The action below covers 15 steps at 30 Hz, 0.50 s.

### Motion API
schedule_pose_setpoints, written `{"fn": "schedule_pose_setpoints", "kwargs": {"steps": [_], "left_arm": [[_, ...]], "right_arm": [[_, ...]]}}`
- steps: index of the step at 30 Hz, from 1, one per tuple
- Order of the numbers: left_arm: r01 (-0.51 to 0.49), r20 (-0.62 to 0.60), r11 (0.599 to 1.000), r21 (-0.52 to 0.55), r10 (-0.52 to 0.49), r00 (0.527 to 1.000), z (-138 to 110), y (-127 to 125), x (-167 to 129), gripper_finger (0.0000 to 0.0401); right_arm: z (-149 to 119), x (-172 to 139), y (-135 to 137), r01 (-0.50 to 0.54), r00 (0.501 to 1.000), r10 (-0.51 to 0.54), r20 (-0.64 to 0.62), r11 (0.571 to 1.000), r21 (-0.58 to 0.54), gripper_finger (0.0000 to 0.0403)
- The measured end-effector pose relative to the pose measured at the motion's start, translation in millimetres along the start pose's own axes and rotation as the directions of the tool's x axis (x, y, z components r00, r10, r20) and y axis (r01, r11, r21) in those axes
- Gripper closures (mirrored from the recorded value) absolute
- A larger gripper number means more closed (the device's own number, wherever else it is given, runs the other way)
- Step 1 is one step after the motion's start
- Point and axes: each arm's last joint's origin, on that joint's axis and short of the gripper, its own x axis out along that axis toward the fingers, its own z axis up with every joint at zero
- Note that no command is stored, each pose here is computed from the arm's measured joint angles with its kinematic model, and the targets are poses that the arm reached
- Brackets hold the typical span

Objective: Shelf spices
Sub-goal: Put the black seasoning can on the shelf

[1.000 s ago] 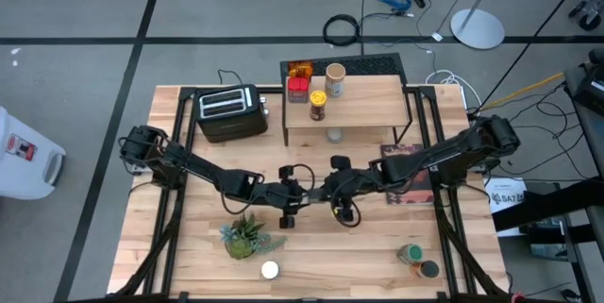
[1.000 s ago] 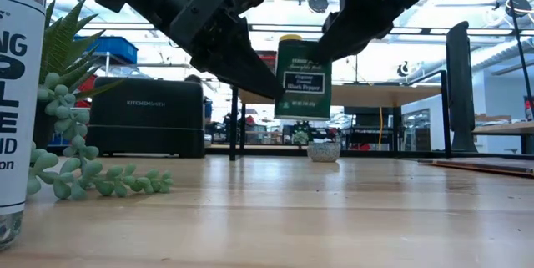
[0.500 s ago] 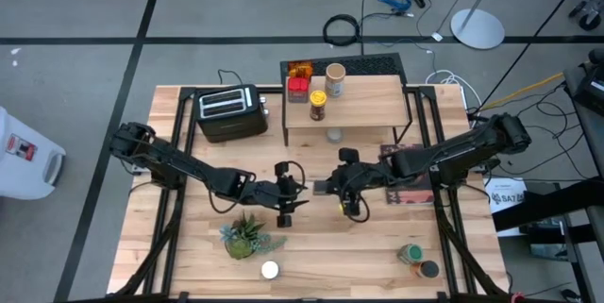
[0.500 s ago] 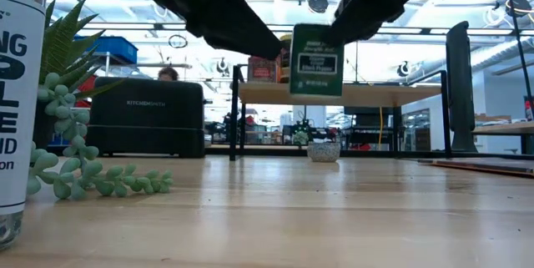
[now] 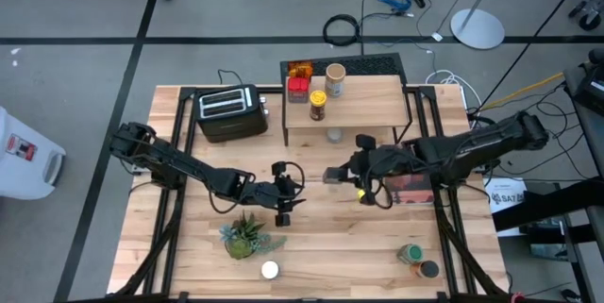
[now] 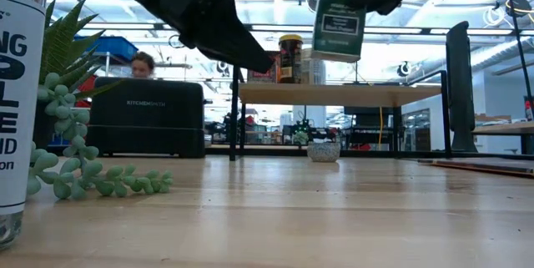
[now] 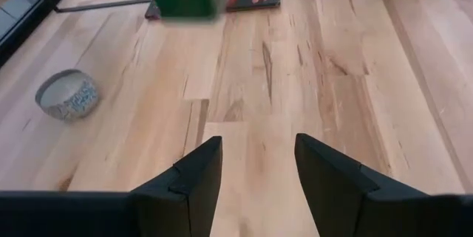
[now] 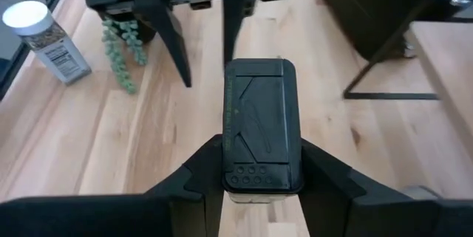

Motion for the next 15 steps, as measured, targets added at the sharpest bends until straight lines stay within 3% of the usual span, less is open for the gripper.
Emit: {"fn": "schedule_pose_setpoints", "kwargs": {"steps": [15], "left_arm": [[0.018,-0.003,1.000,0.011,-0.018,1.000,-0.5,-0.5,0.0,0.0220]], "right_arm": [[-0.7,-39.4,-50.0,0.062,0.998,-0.062,-0.006,0.998,0.023,0.0283]]}}
